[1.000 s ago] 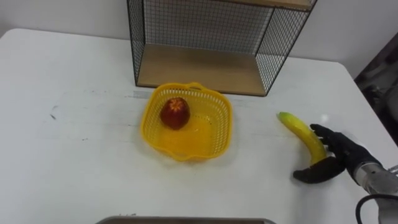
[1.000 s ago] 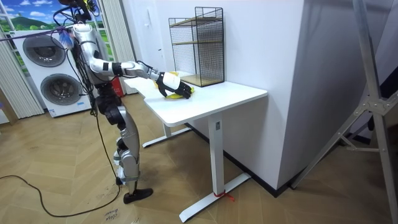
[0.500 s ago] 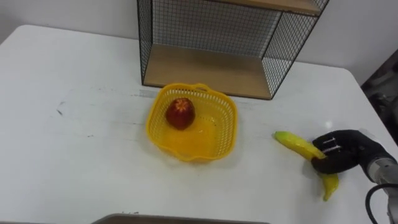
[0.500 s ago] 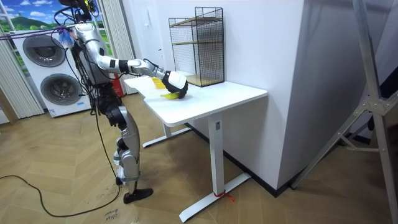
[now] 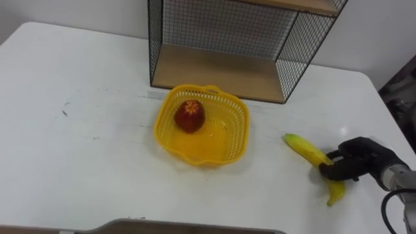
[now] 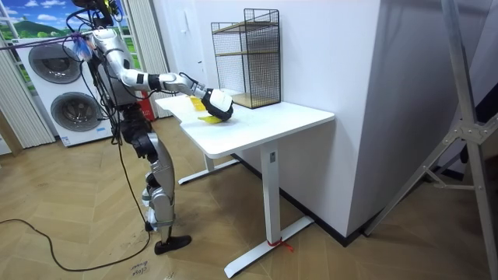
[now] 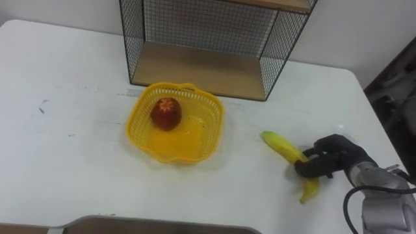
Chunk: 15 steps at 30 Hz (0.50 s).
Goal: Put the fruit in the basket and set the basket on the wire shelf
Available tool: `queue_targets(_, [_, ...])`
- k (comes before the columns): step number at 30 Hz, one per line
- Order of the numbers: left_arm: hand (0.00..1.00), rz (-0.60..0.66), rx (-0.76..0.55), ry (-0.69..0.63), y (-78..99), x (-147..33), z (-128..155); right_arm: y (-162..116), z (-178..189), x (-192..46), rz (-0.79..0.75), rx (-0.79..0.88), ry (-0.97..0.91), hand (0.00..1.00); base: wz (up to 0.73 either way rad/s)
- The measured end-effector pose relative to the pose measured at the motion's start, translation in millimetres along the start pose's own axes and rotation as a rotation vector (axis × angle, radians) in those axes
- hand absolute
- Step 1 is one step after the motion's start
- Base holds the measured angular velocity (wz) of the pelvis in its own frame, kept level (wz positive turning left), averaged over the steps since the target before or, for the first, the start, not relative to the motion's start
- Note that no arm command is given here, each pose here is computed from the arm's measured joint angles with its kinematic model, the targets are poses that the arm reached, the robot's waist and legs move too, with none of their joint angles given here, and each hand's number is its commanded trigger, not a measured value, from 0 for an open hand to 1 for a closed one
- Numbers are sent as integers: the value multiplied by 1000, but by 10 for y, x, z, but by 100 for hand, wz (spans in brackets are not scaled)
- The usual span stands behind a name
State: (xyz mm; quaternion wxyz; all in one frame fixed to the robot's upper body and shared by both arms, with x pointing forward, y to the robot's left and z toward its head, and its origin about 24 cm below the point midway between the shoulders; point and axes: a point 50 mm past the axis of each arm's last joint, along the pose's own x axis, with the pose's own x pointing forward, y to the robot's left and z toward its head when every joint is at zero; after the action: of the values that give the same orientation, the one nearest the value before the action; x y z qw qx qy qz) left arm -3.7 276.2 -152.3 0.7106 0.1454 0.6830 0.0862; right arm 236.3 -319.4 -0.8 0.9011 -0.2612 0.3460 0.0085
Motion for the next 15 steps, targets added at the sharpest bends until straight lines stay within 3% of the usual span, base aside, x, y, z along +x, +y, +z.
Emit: queue_targets(15, [0,8,0,-28,16,3,104,13,137,-9,-7,-50,-39,100,0])
